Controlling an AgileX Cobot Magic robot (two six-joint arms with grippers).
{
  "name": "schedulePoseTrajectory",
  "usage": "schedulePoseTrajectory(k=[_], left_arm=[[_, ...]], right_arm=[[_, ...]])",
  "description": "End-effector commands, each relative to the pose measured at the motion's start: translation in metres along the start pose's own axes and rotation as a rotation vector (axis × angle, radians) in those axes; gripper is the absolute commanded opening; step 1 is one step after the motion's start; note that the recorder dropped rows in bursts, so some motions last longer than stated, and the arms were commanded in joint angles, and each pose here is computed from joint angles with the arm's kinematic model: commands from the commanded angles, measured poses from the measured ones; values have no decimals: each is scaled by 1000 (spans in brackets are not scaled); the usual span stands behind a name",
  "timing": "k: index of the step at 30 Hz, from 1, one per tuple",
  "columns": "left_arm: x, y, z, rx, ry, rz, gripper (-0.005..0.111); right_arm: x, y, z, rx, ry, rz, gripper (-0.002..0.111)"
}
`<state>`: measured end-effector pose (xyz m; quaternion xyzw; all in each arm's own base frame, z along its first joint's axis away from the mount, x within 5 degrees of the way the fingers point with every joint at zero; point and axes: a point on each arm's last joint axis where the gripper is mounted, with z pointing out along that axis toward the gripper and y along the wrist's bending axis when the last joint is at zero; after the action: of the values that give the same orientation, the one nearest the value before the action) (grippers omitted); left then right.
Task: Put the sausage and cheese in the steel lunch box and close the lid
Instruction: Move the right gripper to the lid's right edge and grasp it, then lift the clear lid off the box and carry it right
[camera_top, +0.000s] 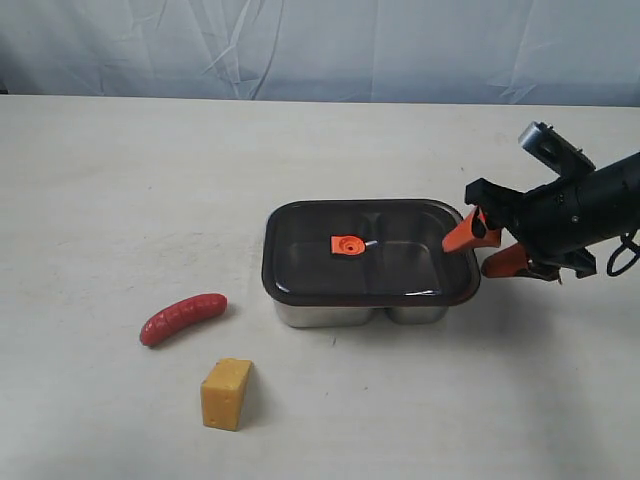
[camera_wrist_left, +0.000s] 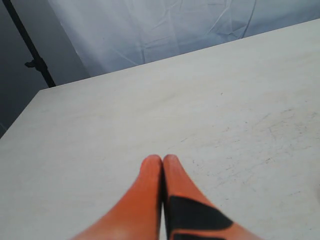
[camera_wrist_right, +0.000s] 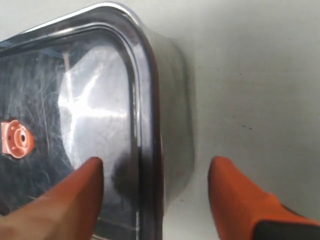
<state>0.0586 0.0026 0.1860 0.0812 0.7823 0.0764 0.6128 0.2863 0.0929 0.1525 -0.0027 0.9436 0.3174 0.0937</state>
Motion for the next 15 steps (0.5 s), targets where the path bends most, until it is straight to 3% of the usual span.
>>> schedulePoseTrajectory(k=[1,6,15], left_arm=[[-1,0,0,-4,-16,-5,0],[-1,0,0,-4,-16,-5,0],[-1,0,0,-4,-16,-5,0]], right_arm=[[-1,1,0,-9,3,-11,40],[0,1,0,-12,13,-16,1],[1,9,-9,-33,3,-37,0]])
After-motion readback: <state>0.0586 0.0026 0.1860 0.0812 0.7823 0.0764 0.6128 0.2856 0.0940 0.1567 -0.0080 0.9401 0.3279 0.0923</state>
